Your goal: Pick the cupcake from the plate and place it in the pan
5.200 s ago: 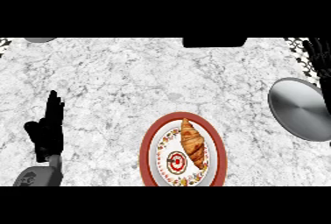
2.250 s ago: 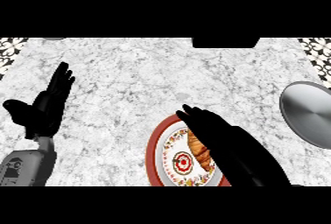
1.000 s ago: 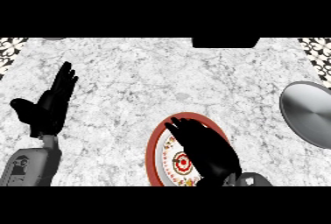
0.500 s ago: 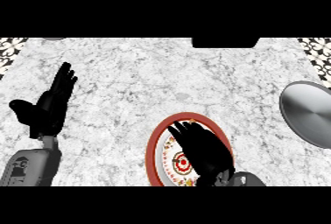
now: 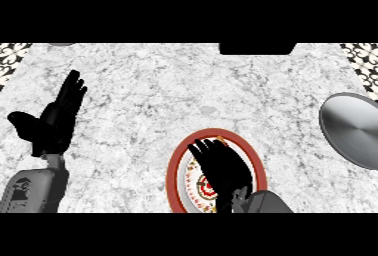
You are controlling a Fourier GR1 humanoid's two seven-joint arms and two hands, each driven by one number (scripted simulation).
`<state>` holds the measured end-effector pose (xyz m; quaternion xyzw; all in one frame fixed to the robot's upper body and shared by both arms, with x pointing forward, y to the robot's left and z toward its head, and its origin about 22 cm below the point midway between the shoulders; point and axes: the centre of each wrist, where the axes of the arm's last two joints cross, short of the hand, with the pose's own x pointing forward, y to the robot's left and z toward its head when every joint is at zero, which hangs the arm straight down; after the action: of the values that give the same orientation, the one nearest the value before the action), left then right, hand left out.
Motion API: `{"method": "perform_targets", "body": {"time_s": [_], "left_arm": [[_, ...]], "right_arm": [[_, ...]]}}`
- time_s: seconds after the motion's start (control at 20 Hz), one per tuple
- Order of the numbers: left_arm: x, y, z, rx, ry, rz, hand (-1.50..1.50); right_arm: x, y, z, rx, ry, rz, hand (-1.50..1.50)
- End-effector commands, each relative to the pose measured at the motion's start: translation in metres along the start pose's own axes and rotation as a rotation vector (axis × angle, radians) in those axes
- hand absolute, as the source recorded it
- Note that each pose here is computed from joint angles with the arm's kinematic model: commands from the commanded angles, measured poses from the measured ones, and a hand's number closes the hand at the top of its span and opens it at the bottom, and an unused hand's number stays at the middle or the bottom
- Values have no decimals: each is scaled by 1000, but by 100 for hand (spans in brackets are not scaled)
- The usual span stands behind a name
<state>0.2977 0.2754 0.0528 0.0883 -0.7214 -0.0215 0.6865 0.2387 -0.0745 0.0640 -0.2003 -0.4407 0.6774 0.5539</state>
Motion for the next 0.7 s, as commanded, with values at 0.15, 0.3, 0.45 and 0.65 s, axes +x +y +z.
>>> {"method": "perform_targets", "body": {"time_s": [0.15, 0.3, 0.45, 0.65], "left_arm": [[-4, -6, 2, -1, 4, 7, 0], [-21, 11, 22, 11, -1, 0, 0], [7, 6, 2, 1, -10, -4, 0], [-10, -3, 13, -8, -10, -10, 0]], "right_arm": [[7, 31, -18, 73, 23, 12, -150], [12, 39, -5, 90, -12, -1, -150], [-8, 30, -13, 85, -146, 44, 150], [4, 27, -34, 83, -141, 79, 150]]}}
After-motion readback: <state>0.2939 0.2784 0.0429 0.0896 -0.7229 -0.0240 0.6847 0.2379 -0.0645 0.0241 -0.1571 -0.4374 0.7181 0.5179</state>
